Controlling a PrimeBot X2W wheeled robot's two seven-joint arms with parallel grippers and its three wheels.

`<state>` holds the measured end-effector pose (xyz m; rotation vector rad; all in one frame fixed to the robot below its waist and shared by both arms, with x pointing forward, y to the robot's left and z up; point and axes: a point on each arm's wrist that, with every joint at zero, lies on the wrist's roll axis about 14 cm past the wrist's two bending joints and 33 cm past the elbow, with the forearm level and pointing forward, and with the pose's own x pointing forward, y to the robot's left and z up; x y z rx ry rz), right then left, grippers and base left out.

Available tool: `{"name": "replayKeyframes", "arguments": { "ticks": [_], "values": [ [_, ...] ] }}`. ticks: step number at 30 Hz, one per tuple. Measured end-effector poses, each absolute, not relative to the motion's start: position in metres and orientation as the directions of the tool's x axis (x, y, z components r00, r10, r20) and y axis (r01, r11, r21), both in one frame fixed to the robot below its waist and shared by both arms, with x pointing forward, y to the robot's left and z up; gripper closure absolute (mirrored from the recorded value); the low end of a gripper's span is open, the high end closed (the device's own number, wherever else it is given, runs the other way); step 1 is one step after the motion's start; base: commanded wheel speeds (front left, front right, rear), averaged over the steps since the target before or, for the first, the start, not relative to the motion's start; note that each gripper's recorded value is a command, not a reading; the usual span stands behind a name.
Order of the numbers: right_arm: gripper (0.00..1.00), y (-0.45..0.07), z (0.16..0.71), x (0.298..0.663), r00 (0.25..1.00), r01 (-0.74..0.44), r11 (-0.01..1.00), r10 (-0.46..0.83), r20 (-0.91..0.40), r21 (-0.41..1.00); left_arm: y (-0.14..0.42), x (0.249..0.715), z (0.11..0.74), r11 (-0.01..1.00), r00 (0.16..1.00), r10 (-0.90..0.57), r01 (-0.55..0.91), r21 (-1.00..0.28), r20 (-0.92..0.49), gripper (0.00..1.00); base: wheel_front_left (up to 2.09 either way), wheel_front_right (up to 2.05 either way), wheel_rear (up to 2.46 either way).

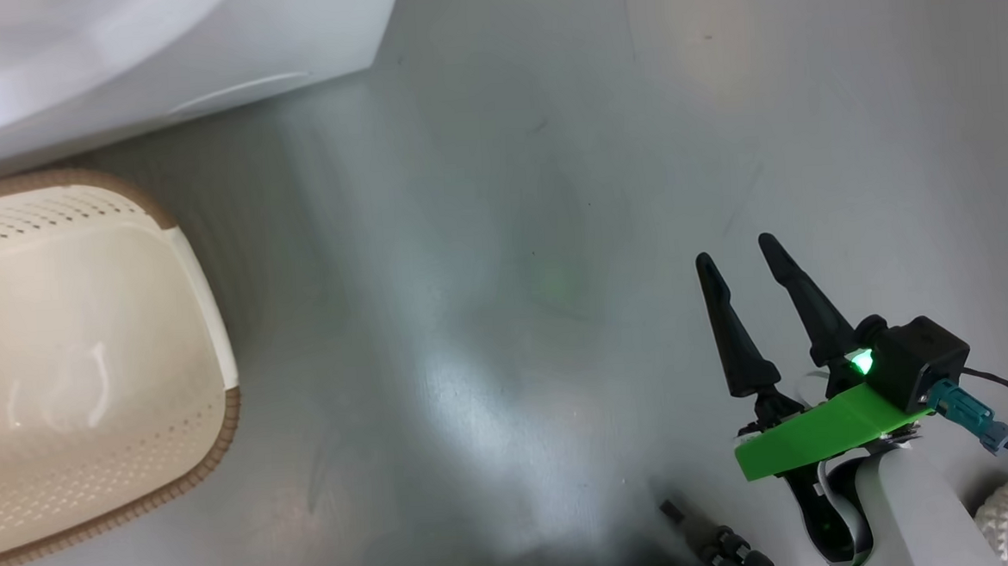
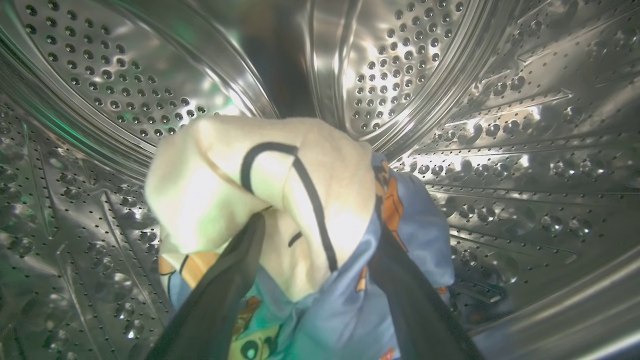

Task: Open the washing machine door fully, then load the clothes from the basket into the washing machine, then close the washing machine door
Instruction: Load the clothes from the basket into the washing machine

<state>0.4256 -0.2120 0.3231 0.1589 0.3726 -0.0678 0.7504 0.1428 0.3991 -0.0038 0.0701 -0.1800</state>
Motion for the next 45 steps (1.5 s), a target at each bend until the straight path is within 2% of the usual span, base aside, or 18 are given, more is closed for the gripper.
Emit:
{"name": "replayKeyframes", "arguments": {
  "ticks": [10,22,32,45],
  "values": [
    [0.00,-0.210,0.336,0.429,0.941,0.087,0.985,-0.031,-0.337,0.152,0.137,0.742,0.426,0.983,0.983,-0.182,0.180,-0.036,-0.041,0.00,0.00,0.00,0.00],
    [0.00,-0.205,0.367,0.436,0.967,0.059,0.986,-0.016,-0.256,0.159,0.138,0.708,0.464,0.981,0.983,-0.183,0.183,-0.060,0.003,0.00,0.00,0.00,0.00],
    [0.00,-0.195,0.395,0.430,0.980,0.023,0.986,0.009,-0.198,0.162,0.149,0.655,0.488,0.983,0.987,-0.156,0.159,-0.090,0.035,0.00,0.00,0.00,0.00],
    [0.00,-0.182,0.432,0.419,0.993,-0.023,0.987,0.041,-0.111,0.160,0.172,0.564,0.530,0.987,0.980,-0.121,0.136,-0.087,0.160,0.00,0.00,0.00,0.00]
  ]
}}
